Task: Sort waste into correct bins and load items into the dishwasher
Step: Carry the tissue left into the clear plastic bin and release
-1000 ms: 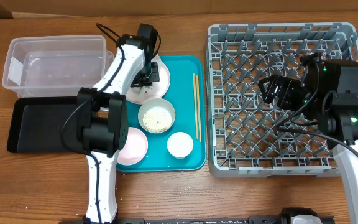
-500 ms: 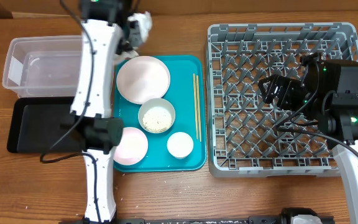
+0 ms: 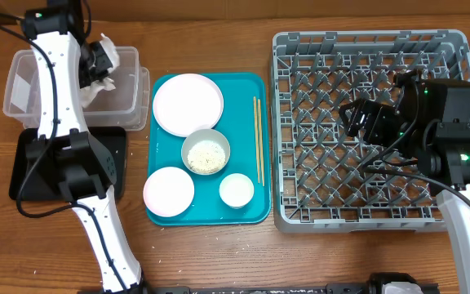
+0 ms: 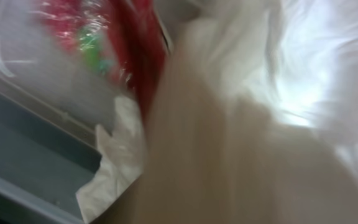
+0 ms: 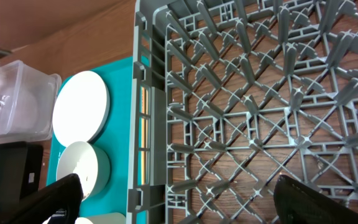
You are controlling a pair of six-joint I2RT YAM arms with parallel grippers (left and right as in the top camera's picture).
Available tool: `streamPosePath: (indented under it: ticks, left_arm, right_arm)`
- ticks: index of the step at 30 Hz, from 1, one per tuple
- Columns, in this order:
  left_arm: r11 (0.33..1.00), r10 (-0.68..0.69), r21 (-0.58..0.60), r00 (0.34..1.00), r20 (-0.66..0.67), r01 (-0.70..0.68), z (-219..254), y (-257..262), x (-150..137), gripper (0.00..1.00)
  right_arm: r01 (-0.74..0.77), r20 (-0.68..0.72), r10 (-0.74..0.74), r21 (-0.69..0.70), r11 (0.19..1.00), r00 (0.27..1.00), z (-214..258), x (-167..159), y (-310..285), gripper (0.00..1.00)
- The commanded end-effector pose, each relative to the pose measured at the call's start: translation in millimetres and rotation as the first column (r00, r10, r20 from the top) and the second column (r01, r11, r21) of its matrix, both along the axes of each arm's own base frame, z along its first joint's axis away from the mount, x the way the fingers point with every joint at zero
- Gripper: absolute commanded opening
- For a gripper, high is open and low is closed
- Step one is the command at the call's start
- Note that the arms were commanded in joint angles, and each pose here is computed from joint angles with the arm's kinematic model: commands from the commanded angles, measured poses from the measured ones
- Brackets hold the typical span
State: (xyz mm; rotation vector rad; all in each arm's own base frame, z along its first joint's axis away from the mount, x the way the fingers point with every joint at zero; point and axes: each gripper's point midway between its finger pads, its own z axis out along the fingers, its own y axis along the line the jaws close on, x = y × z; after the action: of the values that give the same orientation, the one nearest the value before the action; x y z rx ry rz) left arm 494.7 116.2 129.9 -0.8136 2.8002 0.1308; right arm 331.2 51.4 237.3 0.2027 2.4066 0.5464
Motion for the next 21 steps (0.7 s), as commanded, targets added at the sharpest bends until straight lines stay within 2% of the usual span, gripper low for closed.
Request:
streamPosePath:
  ticks: [1,4,7,11,12,18,21]
  left_arm:
    - [1.0,-0.01,-0.003,1.0,-0.02,0.01,-10.6,-1.1,-1.5,0.66]
    - [0.998,-0.057,0.011,0.998,-0.001,0.057,1.2,-0.6,1.4,0.77]
    - [0.99,-0.136,0.031,0.991,0.018,0.135,29.9,-2.5,-1.2,0.82]
    - [0.952,-0.304,-0.001,0.946,0.114,0.306,88.9,-32.0,-10.3,0.8]
    - [0.945,-0.324,0.004,0.934,0.151,0.327,100.5,-36.9,-8.8,0.76]
    - [0.868,-0.4,-0.136,0.836,0.376,0.477,169.9,-100.8,-28.1,0.76]
    - [0.816,-0.479,-0.153,0.799,0.362,0.558,177.0,-131.0,-50.4,0.77]
  right_arm:
    - [0.001,0.022,-0.001,0.001,1.0,1.0,9.7,0.9,-0.5,1.0]
    - [0.001,0.024,-0.001,0.001,1.0,1.0,10.0,1.2,-0.5,1.0]
    - [0.001,0.024,-0.001,0.001,1.0,1.0,10.0,1.2,-0.5,1.0]
    - [0.001,0.023,-0.001,0.001,1.0,1.0,9.8,1.0,-0.5,1.0]
    - [0.001,0.023,-0.001,0.001,1.0,1.0,9.8,1.0,-0.5,1.0]
    - [0.001,0.001,-0.001,0.001,1.0,1.0,6.4,-2.9,-0.4,1.0]
    - [0.001,-0.001,-0.001,0.001,1.0,1.0,6.0,-3.3,-0.5,1.0]
